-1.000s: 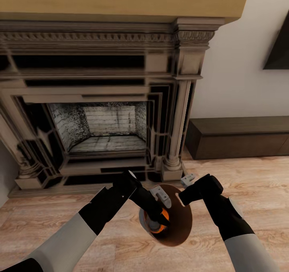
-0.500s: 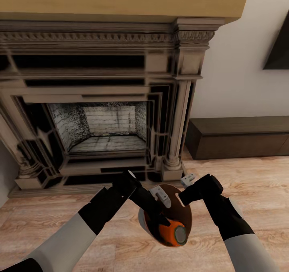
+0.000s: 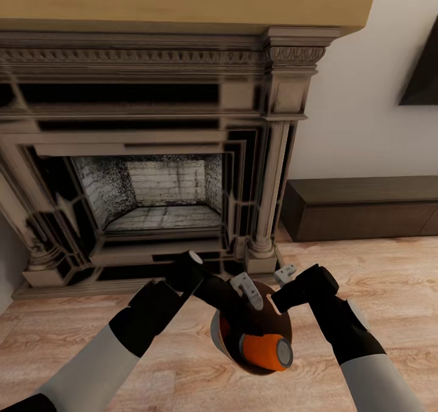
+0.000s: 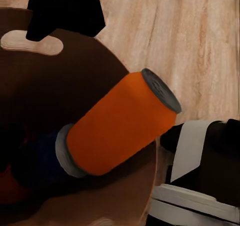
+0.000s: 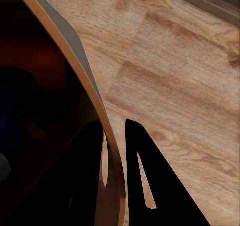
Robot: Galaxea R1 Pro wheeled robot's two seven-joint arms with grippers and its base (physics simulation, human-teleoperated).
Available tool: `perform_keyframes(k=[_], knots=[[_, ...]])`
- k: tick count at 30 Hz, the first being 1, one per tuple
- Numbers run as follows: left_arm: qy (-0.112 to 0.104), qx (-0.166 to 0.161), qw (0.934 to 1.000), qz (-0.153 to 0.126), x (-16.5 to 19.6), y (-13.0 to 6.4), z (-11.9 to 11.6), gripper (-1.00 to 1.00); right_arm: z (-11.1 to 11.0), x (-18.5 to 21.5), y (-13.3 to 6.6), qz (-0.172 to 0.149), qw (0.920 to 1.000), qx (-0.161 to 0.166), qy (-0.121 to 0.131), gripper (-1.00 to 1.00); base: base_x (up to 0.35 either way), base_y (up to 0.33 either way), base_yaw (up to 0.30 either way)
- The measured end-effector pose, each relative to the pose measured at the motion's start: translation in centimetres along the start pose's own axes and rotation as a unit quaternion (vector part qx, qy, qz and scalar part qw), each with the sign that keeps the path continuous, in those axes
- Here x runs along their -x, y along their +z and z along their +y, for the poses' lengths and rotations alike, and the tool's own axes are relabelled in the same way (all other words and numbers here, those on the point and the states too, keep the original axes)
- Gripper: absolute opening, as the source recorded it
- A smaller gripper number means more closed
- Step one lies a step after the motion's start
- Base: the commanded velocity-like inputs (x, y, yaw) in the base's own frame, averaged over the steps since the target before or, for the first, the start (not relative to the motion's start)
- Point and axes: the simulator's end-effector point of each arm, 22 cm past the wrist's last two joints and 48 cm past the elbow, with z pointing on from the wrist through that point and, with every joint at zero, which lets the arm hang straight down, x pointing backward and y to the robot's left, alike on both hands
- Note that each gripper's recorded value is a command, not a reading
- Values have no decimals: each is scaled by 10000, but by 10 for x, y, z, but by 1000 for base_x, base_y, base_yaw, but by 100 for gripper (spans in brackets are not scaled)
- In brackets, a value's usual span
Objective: Put the three can of soda from the living room inside the tash can in the kitchen.
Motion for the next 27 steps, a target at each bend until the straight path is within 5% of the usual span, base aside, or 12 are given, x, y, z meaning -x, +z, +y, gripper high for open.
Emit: perform_keyframes(k=[5,12,20,22,25,27], knots=[[250,-292,9991,-177,4,-14,-25,100,-3,-4,1,44,10000,-20,6,-100,0,0,0],[277,-468,9985,-83,-23,-41,-23,100,-4,-8,4,105,9999,-19,27,-100,0,0,0],[-118,-637,9956,-673,-24,-111,1,100,-4,-10,6,138,9999,3,45,-100,0,0,0],[-287,-629,9931,-948,-25,-143,14,100,-4,-11,6,141,9999,-6,41,-100,0,0,0],[-564,-231,9892,-1334,-32,-190,47,100,-5,-11,6,142,9999,-6,46,-100,0,0,0],[-651,-71,9880,-1395,-38,-203,58,100,-4,-11,6,141,9999,0,52,-100,0,0,0]])
